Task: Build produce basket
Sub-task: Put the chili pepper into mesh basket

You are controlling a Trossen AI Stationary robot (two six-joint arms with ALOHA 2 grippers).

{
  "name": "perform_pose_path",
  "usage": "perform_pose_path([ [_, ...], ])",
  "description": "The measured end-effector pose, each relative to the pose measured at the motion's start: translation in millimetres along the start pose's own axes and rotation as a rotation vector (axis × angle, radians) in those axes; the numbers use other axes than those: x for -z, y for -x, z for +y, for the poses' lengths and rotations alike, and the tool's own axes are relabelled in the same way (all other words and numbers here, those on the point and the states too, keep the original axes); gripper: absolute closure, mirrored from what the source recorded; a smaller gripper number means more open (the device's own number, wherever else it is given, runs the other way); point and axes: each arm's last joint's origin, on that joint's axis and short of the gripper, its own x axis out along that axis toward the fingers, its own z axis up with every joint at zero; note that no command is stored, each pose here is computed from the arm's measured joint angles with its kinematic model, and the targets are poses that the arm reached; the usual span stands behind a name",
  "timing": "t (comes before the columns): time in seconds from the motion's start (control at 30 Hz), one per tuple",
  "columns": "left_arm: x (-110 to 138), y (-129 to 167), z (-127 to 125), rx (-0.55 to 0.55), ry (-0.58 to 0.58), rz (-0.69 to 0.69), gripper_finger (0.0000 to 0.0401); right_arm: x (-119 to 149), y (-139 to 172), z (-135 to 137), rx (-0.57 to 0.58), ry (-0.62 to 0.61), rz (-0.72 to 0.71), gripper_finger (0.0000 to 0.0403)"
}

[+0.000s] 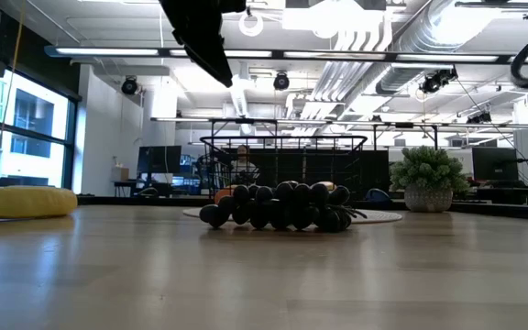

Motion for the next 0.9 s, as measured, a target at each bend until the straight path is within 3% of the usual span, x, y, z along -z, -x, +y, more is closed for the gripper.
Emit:
perform_pose_path([
  [0.4,0.0,-0.1,0.0,0.0,-0.003,0.0,0.016,-5.7,-26.4,7.0,-0.02,-0.01,0.054,0.0183],
  [0.77,0.0,-0.3,-0.1,0.0,-0.001,0.0,0.016,-15.9,-20.8,5.9,-0.02,-0.016,0.03,0.0328],
  [0.9,0.0,-0.3,0.1,0.005,0.046,0.001,0.016,-31.1,-4.6,-4.4,-0.032,-0.024,-0.017,0.0337],
])
